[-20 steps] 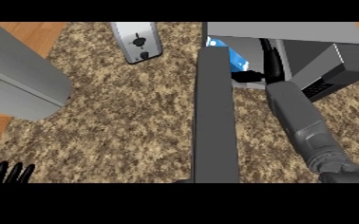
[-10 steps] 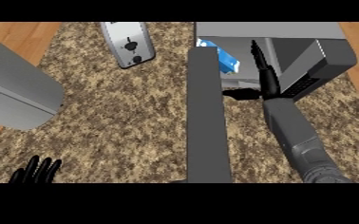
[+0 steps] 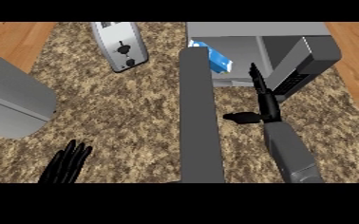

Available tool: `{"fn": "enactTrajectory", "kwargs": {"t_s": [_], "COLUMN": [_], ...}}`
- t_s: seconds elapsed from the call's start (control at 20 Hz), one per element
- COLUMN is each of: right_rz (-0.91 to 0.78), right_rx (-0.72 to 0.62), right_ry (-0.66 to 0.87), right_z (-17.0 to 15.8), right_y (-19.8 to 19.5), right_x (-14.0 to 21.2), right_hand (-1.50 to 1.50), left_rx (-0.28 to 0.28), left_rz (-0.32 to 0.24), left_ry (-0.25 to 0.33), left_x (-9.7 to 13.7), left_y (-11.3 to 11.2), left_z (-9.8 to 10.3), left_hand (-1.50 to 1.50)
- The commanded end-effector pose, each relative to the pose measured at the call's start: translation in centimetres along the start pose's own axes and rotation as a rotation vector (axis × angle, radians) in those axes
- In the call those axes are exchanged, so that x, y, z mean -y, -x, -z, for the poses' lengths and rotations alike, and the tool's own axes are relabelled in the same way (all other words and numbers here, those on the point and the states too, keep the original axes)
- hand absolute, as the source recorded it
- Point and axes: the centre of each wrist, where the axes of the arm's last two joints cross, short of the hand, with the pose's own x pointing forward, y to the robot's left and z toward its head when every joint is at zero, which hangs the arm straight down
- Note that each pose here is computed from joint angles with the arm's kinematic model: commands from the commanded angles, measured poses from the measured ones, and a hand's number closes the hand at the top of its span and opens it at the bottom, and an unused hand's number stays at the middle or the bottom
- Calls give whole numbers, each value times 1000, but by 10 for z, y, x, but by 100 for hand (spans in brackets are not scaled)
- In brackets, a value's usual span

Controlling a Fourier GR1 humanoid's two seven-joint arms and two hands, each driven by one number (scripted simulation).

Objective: Pick up the milk, place it into the microwave and close the microwave

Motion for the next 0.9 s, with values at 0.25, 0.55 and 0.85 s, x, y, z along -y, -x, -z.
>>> {"fn": "enactTrajectory", "kwargs": {"t_s": [0.25, 0.55, 0.85], "right_rz": [114, 79, 5], "right_rx": [25, 40, 28], "right_ry": [-6, 18, 94], "right_z": [-57, -110, -146], "right_y": [8, -9, -45], "right_x": [20, 41, 68], "right_hand": [-150, -150, -150], "left_rx": [-103, -123, -176], "left_rz": [44, 70, 171], "left_ry": [143, 208, 315], "left_x": [14, 35, 51], "left_y": [11, 36, 52], "left_z": [29, 64, 105], "left_hand": [150, 150, 150]}}
